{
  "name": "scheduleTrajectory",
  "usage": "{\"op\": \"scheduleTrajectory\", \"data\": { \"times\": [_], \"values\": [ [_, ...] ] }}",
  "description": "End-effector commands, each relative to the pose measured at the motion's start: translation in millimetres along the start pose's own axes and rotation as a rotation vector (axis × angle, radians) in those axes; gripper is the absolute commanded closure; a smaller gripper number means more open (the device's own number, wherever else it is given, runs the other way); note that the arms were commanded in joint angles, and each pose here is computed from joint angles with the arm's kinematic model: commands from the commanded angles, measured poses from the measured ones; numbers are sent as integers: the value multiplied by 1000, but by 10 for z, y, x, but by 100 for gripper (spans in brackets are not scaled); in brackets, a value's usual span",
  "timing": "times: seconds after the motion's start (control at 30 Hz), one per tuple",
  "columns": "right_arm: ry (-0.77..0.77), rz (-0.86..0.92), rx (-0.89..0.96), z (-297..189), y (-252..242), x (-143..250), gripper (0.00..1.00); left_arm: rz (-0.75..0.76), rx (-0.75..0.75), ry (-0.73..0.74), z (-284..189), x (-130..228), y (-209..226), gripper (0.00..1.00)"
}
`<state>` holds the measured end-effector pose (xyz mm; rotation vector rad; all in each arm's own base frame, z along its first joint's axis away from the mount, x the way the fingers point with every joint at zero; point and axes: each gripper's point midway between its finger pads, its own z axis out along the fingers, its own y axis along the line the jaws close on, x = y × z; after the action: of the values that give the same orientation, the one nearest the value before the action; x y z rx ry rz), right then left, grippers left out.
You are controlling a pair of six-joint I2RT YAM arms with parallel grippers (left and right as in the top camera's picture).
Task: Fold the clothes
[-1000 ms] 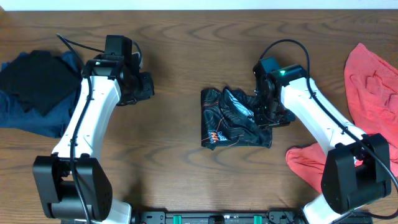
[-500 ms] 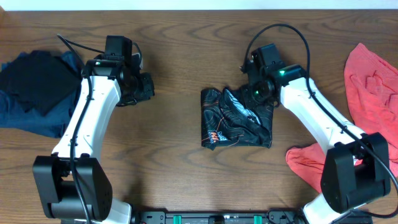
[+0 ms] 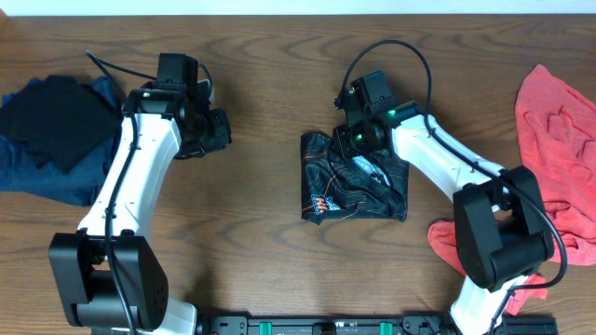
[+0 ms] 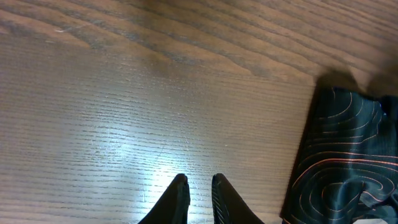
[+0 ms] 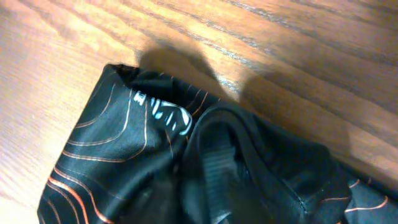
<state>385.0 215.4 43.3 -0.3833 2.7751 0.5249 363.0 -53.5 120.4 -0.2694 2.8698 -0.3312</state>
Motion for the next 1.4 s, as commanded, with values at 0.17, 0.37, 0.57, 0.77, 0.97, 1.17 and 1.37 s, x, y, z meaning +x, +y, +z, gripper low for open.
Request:
{"op": "scheduleTrajectory", "data": {
  "times": [0.17, 0.37, 0.57, 0.77, 0.97, 1.17, 1.37],
  "values": [
    [14, 188, 230, -116, -463, 110, 99, 14, 11, -6, -54, -5, -22, 84],
    [85, 279, 459, -535, -877, 412, 99, 14, 11, -5, -54, -3, -25, 84],
    [176, 303, 642, -698, -1148, 727, 99, 62, 25, 7, -29, 59, -185, 84],
    [152, 326, 692, -691, -1272, 757, 98, 187, 61, 23, 25, 215, -581, 83],
    [158, 373, 797, -776, -1507, 906, 97, 309, 105, 17, 73, 377, -1015, 70],
    [169, 456, 815, -800, -1653, 1035, 95, 413, 143, 20, 253, 524, -1399, 66],
    [173, 456, 816, -808, -1667, 1042, 94, 577, 274, 48, 509, 765, -1915, 65]
  ]
}}
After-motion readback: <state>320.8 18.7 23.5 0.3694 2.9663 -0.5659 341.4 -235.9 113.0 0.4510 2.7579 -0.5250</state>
